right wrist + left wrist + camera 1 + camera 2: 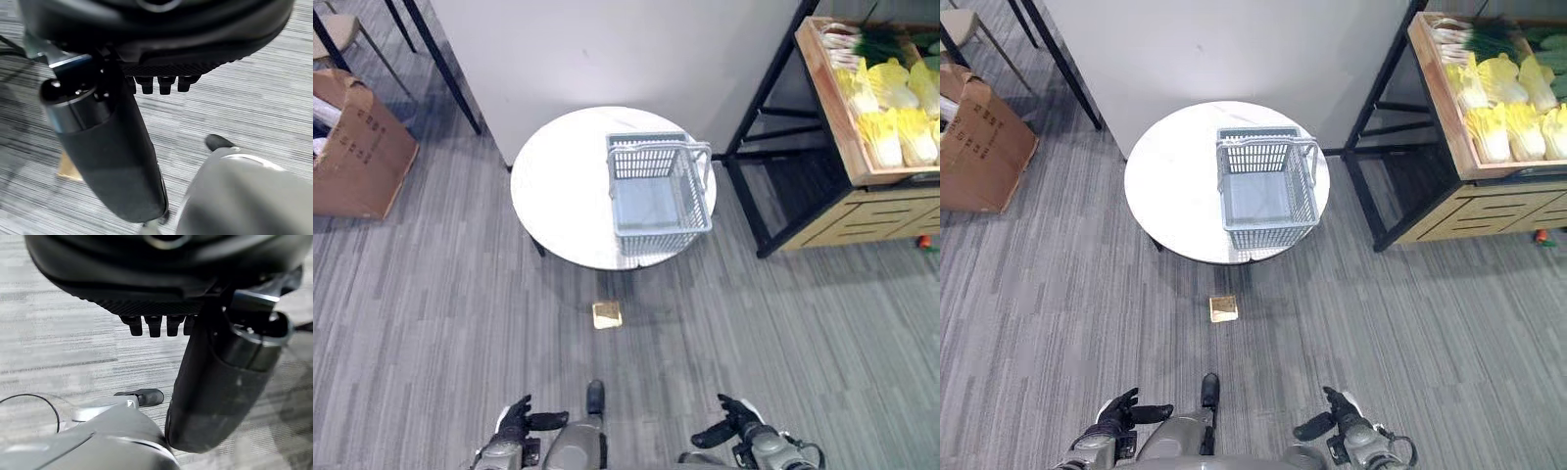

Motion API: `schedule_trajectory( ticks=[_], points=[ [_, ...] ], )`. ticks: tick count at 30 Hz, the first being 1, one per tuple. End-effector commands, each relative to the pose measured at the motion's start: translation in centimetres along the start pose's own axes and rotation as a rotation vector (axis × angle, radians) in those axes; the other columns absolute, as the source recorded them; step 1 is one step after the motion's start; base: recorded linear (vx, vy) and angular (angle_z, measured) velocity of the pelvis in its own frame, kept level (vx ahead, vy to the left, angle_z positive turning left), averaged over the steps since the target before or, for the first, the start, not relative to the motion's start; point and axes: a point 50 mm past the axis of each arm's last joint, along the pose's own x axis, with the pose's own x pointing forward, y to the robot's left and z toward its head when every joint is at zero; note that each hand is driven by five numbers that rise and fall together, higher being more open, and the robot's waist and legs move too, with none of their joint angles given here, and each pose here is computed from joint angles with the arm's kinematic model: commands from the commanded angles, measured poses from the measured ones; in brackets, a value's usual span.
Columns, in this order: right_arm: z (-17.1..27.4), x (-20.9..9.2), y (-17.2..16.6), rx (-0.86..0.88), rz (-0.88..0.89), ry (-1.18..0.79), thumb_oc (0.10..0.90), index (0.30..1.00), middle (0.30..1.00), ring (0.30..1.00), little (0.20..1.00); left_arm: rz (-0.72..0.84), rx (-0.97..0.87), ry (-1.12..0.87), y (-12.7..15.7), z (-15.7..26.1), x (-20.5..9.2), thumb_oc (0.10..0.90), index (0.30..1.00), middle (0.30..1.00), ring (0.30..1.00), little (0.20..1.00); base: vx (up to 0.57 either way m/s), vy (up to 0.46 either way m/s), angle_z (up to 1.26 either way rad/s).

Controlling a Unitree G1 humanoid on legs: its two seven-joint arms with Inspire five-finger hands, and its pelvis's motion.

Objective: Get the vegetables into the basket

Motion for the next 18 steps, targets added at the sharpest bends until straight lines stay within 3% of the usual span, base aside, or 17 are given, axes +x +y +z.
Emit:
schedule_trajectory(
  ticks=[1,12,18],
  points=[
    [0.3,-0.1,-1.8,-0.033,-0.042,-0.032,0.900,1.000,1.000,1.000,1.000,0.011,0.067,0.108,0.5,-3.6,-0.7,0.900,1.000,1.000,1.000,1.000,0.21,0.228,0.00],
    [2.3,0.1,-1.1,-0.092,0.002,-0.098,0.900,1.000,1.000,1.000,1.000,0.056,0.000,0.176,1.7,-4.9,-1.0,0.900,1.000,1.000,1.000,1.000,0.24,-0.039,0.06],
    [1.4,-0.1,-1.5,-0.084,-0.006,-0.083,0.900,1.000,1.000,1.000,1.000,0.005,-0.024,0.188,0.0,-5.5,-1.2,0.900,1.000,1.000,1.000,1.000,0.28,-0.221,0.39]
  ],
)
